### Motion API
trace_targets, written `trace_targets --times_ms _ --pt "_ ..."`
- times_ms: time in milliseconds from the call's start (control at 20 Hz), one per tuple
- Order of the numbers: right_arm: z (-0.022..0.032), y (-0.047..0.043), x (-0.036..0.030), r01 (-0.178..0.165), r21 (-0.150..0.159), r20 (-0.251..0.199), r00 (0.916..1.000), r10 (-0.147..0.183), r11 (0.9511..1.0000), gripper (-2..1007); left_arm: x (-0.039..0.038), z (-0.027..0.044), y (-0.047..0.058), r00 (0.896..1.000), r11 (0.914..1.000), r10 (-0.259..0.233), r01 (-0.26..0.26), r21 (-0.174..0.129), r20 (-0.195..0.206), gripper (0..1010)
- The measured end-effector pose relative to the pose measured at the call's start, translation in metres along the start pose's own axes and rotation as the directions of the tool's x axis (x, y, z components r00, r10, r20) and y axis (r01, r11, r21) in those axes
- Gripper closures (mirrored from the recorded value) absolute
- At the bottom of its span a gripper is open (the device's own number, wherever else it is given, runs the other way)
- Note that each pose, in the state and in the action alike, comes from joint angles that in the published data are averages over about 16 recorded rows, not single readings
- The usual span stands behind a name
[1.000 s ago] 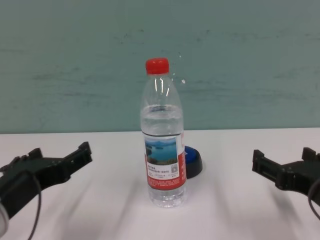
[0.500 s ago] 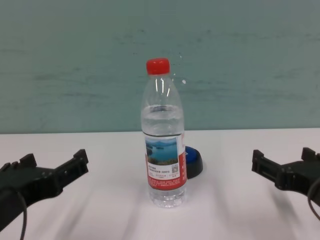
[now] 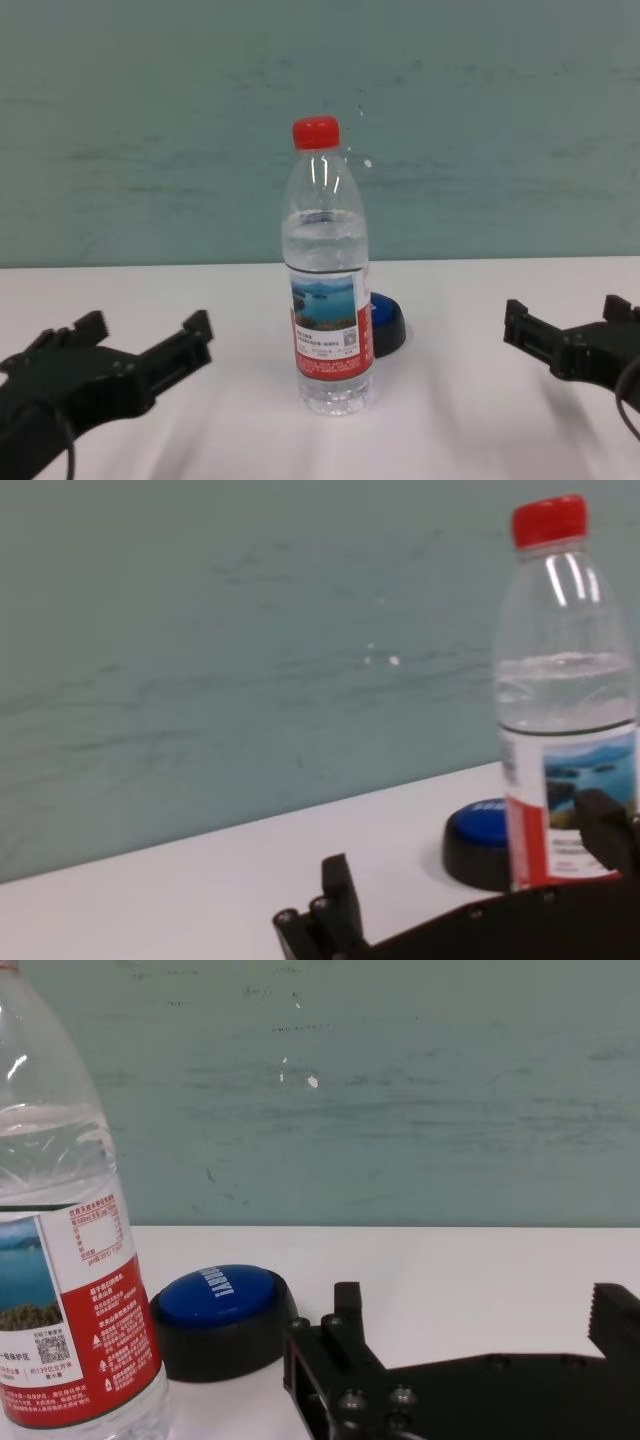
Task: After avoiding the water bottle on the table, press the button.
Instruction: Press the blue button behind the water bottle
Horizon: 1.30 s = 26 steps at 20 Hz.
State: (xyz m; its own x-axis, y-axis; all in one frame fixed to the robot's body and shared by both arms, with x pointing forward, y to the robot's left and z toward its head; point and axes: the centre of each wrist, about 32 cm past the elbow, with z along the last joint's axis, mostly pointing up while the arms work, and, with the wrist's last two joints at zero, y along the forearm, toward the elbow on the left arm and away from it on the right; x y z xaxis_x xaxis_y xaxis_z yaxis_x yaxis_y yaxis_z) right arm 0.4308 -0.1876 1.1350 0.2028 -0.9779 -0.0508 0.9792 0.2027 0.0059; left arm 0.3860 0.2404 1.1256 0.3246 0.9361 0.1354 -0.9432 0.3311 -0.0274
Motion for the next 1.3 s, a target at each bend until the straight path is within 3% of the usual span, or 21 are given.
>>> trace_targets --times_ms 500,1300 --pt "0.0000 0.0000 0.0000 0.000 0.000 0.000 1.0000 0.000 1.0000 1 -0.0071 0.0037 0.0021 0.999 0.9990 -0.045 0.045 -0.007 0.013 0" --pt "0.0000 0.0000 0.0000 0.000 0.000 0.000 1.0000 0.000 1.0000 1 -0.0103 0.0039 0.0023 0.998 0.9984 -0.056 0.056 -0.005 0.015 0"
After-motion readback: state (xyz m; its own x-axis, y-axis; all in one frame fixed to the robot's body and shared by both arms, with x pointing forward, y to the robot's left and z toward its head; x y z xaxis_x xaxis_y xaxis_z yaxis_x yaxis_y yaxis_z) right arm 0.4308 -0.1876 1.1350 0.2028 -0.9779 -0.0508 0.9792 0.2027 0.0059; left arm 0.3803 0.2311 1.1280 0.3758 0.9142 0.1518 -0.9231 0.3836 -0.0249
